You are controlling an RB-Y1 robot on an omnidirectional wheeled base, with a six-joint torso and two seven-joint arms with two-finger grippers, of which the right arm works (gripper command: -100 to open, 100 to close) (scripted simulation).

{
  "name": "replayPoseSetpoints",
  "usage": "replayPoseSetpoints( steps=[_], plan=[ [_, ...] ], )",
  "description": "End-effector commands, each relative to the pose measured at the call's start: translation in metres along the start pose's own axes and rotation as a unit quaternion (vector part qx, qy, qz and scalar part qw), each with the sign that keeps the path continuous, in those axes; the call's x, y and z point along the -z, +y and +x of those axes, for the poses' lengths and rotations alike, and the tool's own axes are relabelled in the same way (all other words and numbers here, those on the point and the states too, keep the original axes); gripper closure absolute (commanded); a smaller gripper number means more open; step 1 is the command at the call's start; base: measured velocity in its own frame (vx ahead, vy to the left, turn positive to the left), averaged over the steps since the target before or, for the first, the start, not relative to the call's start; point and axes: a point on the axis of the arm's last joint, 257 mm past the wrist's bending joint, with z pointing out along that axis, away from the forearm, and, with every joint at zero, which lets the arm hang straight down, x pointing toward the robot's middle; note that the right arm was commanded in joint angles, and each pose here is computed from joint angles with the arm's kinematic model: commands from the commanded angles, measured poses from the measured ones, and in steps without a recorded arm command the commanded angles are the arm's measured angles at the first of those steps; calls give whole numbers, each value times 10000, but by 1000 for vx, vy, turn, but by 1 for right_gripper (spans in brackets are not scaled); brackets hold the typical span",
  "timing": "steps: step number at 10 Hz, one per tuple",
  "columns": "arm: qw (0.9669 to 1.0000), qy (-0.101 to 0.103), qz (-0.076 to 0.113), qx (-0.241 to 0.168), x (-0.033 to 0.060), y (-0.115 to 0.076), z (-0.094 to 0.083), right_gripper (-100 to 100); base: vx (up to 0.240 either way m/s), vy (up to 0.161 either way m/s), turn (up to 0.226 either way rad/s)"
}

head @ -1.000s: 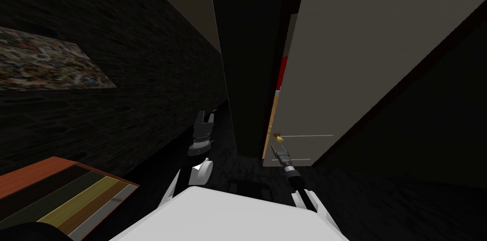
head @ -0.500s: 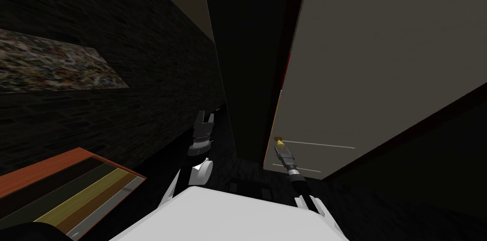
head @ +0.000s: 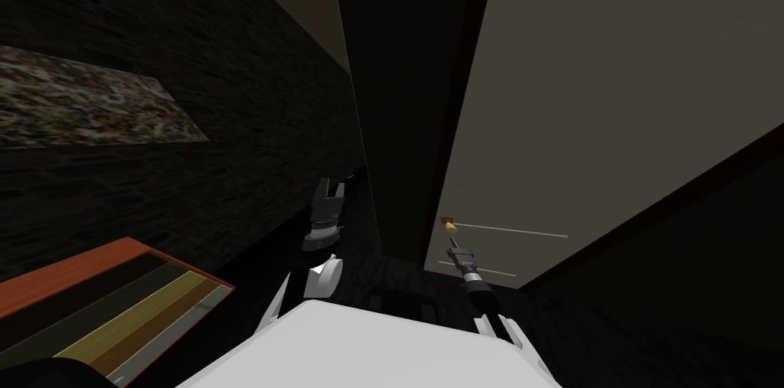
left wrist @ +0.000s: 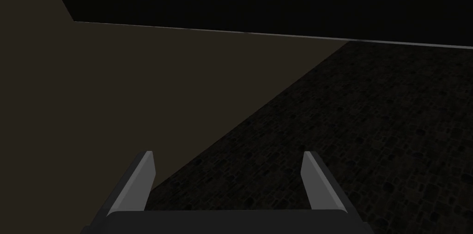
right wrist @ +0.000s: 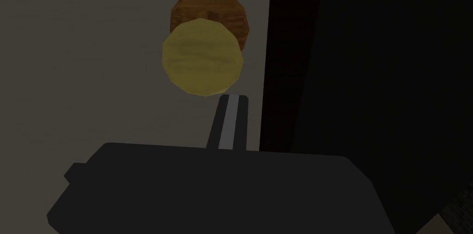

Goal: Pull the door open

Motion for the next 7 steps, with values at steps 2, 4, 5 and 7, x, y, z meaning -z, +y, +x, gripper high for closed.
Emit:
replayPoseSetpoints(
  steps=[2,4,5,7],
  plan=[
    [9999,11,113,77,62,-128,-2,-100,-60,54,-64],
    [9997,19,205,111,111,-205,1,-100,-191,89,-127],
    [9998,13,164,90,81,-162,7,-100,-91,16,-32],
    [9990,12,420,124,137,-389,-2,-100,89,16,249]
  ],
)
